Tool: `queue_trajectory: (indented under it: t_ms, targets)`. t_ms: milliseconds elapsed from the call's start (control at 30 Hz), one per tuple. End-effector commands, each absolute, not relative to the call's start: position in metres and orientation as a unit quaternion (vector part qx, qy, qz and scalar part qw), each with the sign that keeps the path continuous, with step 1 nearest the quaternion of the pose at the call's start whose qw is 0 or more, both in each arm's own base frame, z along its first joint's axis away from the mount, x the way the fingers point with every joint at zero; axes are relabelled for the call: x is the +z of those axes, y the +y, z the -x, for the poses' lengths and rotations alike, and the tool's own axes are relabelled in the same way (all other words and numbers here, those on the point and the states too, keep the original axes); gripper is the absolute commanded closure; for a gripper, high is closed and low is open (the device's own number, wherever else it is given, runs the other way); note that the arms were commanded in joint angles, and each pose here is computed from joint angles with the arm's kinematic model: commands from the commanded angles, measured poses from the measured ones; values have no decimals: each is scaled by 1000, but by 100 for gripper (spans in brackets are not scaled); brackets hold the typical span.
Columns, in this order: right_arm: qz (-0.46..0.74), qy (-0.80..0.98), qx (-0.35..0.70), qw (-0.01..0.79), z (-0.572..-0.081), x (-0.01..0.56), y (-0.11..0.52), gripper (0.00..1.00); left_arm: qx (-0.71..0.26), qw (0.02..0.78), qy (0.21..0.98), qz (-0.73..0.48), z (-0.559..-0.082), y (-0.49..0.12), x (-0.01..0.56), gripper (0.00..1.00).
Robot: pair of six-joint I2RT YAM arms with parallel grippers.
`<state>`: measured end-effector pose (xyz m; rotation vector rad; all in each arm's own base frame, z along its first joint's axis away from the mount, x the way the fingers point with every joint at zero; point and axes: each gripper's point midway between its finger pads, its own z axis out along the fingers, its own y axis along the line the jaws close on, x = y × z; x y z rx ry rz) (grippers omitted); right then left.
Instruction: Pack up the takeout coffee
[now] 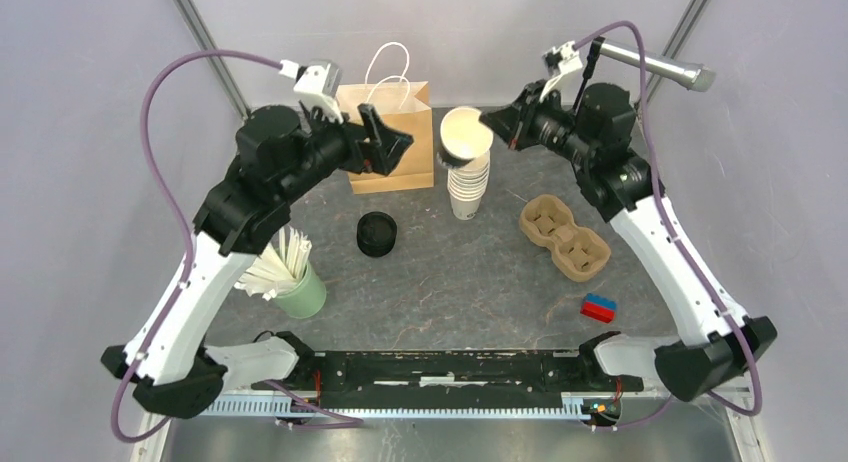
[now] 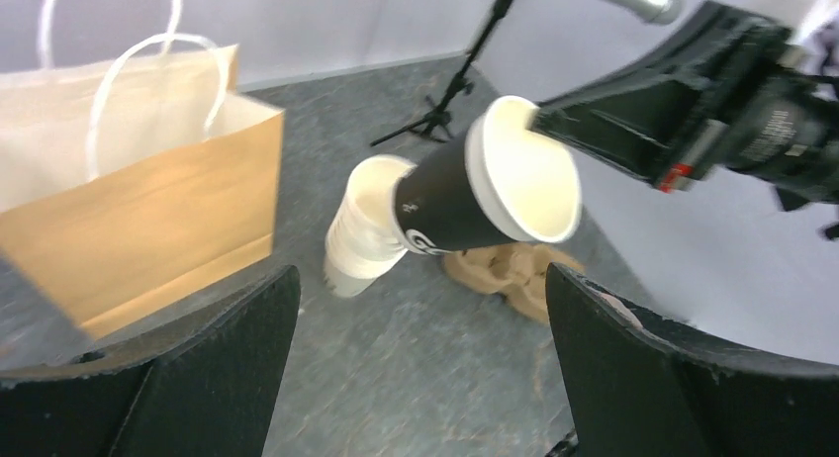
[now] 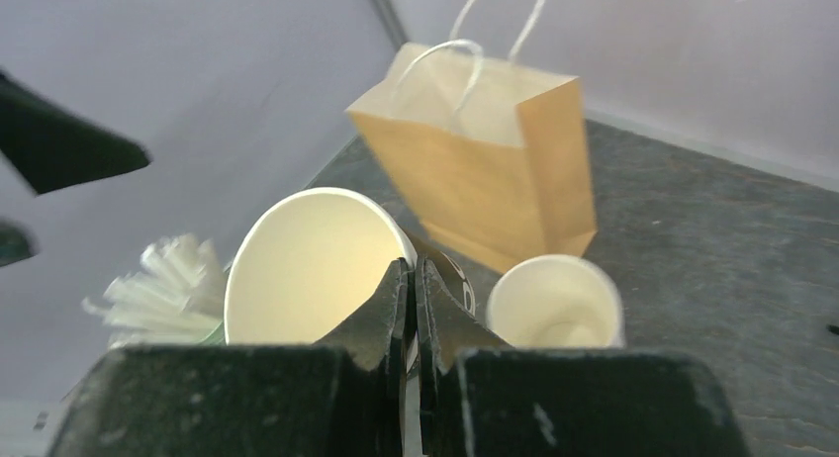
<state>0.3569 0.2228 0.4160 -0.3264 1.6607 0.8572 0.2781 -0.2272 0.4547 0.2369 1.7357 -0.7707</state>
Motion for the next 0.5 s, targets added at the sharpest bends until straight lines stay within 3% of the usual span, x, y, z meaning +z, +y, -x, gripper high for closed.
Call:
queue_trajectory:
  t_ms: [0,467]
  targets:
    - [185,700,382,574,-315,405,245,100,-235,588,765,-115,-274,-192,416,0]
    - [302,774,349,433,-217,192,292,100,-130,558,802,-166,-257,-153,312,0]
